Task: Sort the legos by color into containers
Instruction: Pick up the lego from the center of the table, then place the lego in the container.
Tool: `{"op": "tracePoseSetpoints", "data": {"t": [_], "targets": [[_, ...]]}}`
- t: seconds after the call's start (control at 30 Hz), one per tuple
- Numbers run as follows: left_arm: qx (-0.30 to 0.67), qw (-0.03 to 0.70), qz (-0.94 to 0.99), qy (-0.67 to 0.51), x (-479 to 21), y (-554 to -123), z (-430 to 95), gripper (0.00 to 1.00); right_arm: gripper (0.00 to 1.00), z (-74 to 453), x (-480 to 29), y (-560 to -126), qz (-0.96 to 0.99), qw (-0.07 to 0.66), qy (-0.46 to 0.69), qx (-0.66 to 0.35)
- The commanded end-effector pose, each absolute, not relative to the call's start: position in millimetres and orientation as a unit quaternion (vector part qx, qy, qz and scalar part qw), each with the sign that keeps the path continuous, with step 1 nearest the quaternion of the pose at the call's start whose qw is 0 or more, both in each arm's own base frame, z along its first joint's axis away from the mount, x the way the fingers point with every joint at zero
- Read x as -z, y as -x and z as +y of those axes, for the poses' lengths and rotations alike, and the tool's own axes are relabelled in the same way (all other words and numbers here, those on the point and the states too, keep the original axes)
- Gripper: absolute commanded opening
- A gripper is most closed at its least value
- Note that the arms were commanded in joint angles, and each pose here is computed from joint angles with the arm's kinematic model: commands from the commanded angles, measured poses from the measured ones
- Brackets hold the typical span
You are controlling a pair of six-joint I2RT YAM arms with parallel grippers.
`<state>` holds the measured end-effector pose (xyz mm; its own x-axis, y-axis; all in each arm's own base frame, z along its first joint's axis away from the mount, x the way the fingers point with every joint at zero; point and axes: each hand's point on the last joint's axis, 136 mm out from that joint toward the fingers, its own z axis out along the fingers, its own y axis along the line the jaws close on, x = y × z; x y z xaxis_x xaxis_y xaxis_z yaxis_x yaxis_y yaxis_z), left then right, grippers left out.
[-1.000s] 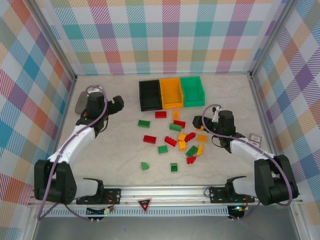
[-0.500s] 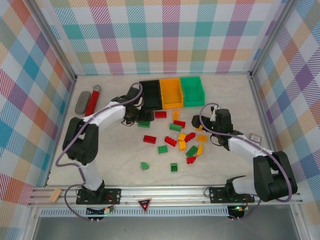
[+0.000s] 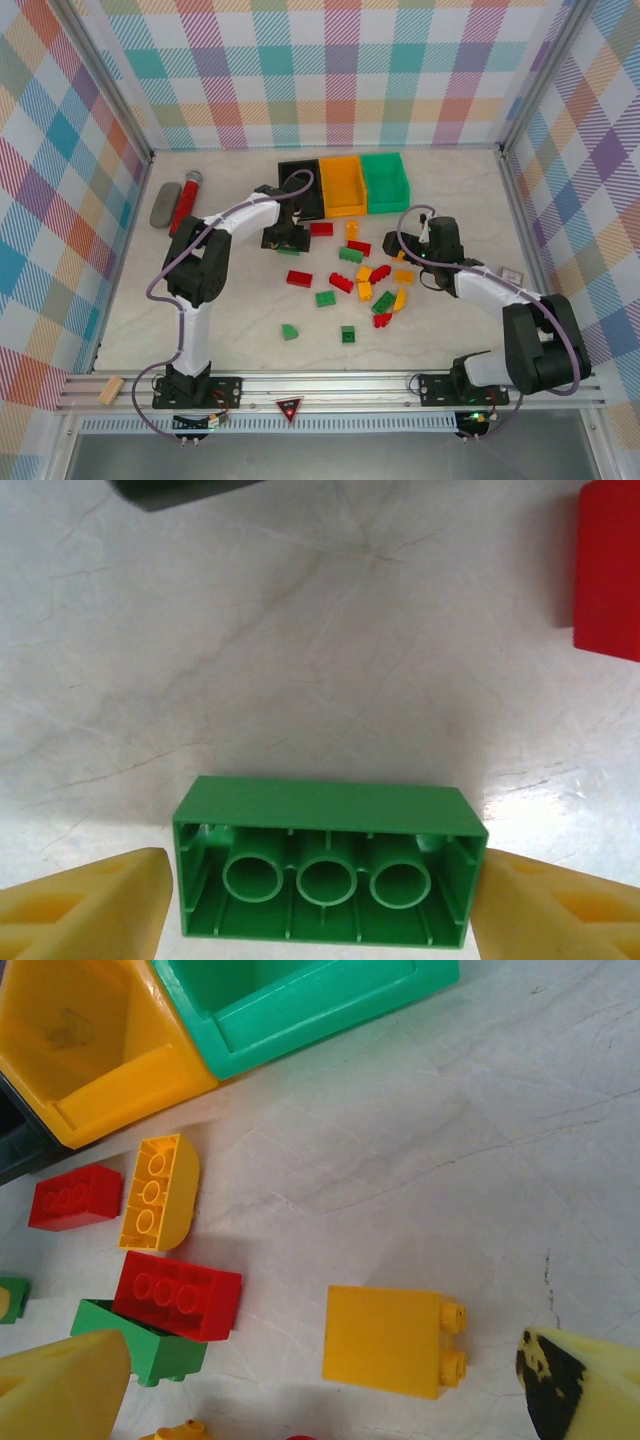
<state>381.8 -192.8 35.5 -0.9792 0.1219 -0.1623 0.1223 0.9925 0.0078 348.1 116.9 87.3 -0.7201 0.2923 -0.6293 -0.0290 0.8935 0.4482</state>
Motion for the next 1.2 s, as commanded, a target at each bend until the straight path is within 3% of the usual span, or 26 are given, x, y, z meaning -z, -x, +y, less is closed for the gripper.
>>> {"op": "tracePoseSetpoints", "data": {"t": [0.0,0.17,0.4,0.57,0.73,0.93,1.17], "targets": [[-0.019,0.067,0.995,-0.074,-35,-375,-189,0.67,0.99,121,-98,-355,0.897,0.374,-0.071,-0.223],[-0.018,0.091,0.993,-0.076,-54,-377,-190,0.62,0.99,120,-97,-355,0.898,0.373,-0.072,-0.222],[0.019,0.174,0.982,-0.073,-127,-390,-202,0.63,0.99,121,-97,-355,0.898,0.372,-0.071,-0.223],[0.005,0.239,0.969,-0.068,-170,-419,-202,0.64,0.99,122,-96,-356,0.898,0.370,-0.072,-0.226],[-0.030,0.280,0.957,-0.070,-183,-462,-206,0.64,0.99,123,-95,-357,0.900,0.368,-0.069,-0.224],[-0.037,0.287,0.955,-0.061,-185,-493,-214,0.84,0.99,125,-95,-357,0.902,0.361,-0.066,-0.225],[0.000,0.304,0.951,-0.046,-182,-460,-212,0.87,0.97,151,-97,-355,0.904,0.345,-0.030,-0.249]]}}
